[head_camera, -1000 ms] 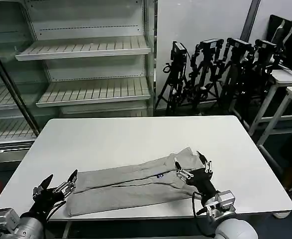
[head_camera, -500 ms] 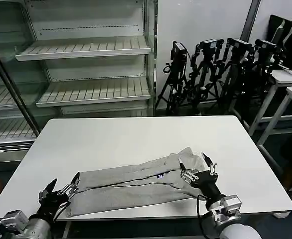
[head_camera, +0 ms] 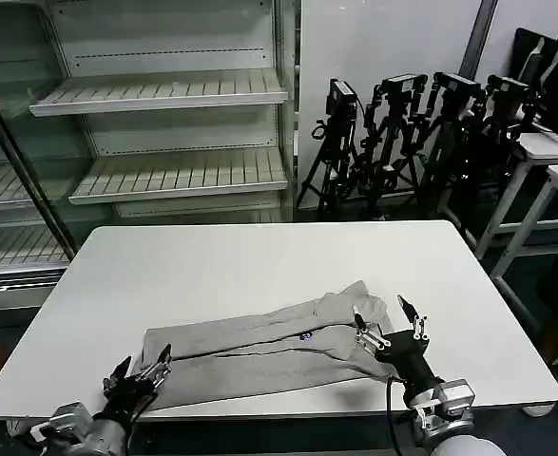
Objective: Fold and organize the clothes.
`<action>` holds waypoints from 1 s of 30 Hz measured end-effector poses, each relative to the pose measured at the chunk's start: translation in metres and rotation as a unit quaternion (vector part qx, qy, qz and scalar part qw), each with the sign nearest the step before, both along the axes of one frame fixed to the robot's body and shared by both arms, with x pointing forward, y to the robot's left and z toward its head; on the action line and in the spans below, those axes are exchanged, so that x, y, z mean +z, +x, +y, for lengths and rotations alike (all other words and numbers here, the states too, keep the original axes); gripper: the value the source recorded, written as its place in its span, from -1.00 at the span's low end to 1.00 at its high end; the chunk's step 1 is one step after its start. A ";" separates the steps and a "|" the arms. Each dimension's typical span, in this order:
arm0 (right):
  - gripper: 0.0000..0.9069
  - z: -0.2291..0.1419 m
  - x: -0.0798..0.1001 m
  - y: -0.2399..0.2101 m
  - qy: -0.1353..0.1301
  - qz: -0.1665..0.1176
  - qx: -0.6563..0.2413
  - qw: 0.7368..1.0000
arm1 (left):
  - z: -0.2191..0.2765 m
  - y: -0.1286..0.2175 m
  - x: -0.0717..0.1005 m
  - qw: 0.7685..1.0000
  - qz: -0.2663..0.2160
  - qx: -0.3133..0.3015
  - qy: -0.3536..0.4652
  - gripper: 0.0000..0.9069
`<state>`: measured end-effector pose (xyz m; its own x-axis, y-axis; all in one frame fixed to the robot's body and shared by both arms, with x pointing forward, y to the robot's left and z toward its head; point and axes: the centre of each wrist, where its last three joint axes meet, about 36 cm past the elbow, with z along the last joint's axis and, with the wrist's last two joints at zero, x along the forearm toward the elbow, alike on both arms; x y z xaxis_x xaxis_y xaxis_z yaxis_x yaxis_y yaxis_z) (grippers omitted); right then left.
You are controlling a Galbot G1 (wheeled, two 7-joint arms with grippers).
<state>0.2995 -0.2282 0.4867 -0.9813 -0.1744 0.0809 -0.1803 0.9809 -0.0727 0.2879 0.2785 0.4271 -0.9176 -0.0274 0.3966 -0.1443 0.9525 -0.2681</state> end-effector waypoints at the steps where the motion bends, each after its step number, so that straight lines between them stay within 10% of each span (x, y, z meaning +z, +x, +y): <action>1: 1.00 0.000 0.000 -0.001 0.000 0.000 0.000 1.000 | 0.000 0.001 -0.003 1.000 0.003 0.001 0.000 1.00; 4: 1.00 0.000 0.001 -0.003 0.001 0.000 -0.002 1.000 | -0.002 0.004 -0.011 1.000 0.005 0.001 0.002 0.62; 6: 1.00 -0.001 0.001 -0.004 0.001 0.000 -0.003 1.000 | -0.003 0.006 -0.016 1.000 0.007 0.002 0.002 -0.67; 9: 1.00 -0.001 0.001 -0.005 0.000 0.001 -0.004 1.000 | -0.003 0.010 -0.022 1.000 0.007 0.004 0.002 -0.93; 30: 1.00 -0.004 0.010 -0.015 0.005 -0.007 -0.017 1.000 | 0.003 0.013 -0.028 0.998 0.008 0.011 -0.060 -0.96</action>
